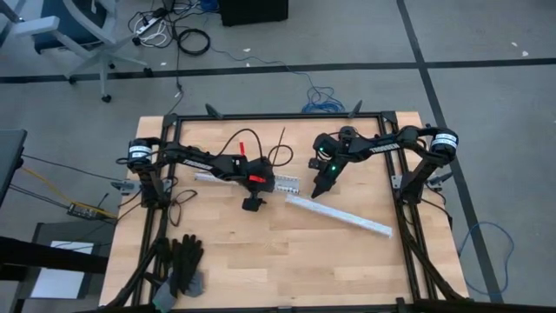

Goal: Ziptie cables
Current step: Close the white cable duct

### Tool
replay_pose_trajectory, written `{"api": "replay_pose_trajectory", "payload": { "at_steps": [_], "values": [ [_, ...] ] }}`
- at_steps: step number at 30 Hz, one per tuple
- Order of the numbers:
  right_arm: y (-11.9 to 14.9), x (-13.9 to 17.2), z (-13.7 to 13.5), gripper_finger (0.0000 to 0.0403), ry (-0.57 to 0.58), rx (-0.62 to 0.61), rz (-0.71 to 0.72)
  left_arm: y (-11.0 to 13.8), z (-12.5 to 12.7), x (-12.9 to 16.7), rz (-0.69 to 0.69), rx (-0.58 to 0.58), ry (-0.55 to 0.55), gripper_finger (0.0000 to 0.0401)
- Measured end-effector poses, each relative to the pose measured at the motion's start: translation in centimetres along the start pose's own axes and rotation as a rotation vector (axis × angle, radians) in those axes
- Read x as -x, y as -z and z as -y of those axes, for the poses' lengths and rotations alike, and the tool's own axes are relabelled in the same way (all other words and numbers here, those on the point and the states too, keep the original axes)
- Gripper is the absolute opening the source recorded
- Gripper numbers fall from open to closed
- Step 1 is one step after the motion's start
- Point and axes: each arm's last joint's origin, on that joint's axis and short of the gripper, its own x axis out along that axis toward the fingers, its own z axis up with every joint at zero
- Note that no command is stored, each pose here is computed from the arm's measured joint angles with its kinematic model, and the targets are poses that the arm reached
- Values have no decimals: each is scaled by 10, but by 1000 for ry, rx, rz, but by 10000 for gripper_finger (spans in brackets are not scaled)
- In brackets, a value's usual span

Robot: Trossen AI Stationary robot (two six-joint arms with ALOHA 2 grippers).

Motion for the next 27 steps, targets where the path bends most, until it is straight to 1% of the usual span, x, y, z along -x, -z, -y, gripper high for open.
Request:
{"api": "replay_pose_trajectory", "payload": {
  "at_steps": [3,6,9,12,16,19,22,24,27],
  "values": [
    [-1,1,1,117,16,22,10,0,0,0,1,3,0,343],
    [-1,2,2,131,19,17,13,0,0,0,2,7,0,343],
    [1,1,3,136,51,4,9,0,0,0,2,17,0,343],
    [6,-7,-2,133,100,14,-9,0,0,0,3,21,0,343],
    [12,-21,-12,125,188,76,-16,-1,0,0,4,24,0,343],
    [14,-30,-24,121,266,144,17,-4,-1,4,8,55,-3,343],
    [16,-33,-38,119,358,225,84,-9,-2,12,10,68,-22,343],
    [18,-33,-48,118,407,274,140,-14,-3,20,36,80,-40,343],
    [22,-30,-64,119,478,333,225,-20,-4,35,63,117,-105,343]
  ]
}}
